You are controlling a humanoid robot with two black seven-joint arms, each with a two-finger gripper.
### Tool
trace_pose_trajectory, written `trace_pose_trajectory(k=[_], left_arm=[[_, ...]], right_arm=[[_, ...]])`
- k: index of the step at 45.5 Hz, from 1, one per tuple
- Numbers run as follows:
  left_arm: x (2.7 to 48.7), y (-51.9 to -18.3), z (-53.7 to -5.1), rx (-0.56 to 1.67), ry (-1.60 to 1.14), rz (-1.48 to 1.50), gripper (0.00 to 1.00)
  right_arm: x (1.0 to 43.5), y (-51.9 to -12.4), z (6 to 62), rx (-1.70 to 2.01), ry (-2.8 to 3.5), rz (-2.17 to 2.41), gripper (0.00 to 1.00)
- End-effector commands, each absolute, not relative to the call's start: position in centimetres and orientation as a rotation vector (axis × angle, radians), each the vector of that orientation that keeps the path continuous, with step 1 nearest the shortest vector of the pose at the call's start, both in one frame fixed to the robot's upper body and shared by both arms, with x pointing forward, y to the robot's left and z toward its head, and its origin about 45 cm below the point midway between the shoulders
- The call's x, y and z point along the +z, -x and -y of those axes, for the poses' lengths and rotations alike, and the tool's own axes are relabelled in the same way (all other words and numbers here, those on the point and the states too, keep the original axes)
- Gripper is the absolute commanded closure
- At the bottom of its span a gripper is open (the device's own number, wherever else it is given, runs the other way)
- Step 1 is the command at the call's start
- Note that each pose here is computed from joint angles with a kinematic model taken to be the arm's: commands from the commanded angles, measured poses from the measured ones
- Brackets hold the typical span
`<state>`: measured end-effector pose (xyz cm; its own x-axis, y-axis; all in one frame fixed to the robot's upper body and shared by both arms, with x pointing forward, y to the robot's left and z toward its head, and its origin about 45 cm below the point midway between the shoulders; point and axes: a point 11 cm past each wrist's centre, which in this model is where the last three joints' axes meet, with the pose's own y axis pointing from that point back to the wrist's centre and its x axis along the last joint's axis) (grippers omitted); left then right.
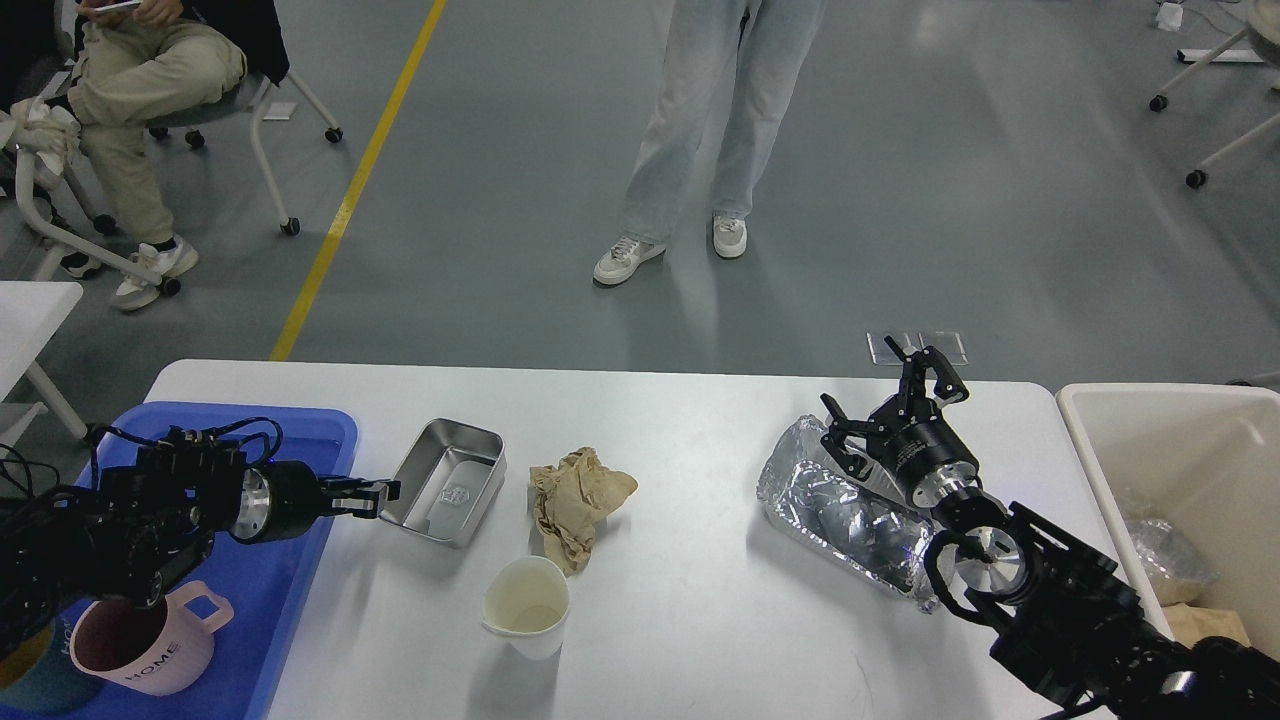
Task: Tidy desktop
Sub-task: 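Lift the steel tray and carry it over the blue tray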
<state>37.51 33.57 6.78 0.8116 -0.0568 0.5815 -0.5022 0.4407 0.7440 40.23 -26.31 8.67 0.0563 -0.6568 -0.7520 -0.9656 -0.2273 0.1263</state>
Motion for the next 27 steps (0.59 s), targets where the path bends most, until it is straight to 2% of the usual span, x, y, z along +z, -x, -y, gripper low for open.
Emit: trace_pose_trajectory(k=[1,17,27], left_arm=[[6.9,-37.5,-33.7,0.294,-1.085,0.587,1.0],[7.7,-37.7,-32.7,0.266,-1.023,0.593,1.0],[11.8,-38.8,-33.0,0.232,-0.937,0.585,1.0]], right_arm=[[8.7,-40.2,26.3,1.004,1.928,-1.62,0.0],[8.6,-40.2,26.4,1.004,1.928,-1.622,0.0],[8.6,-40.2,26.3,1.006,1.928,-1.621,0.0]])
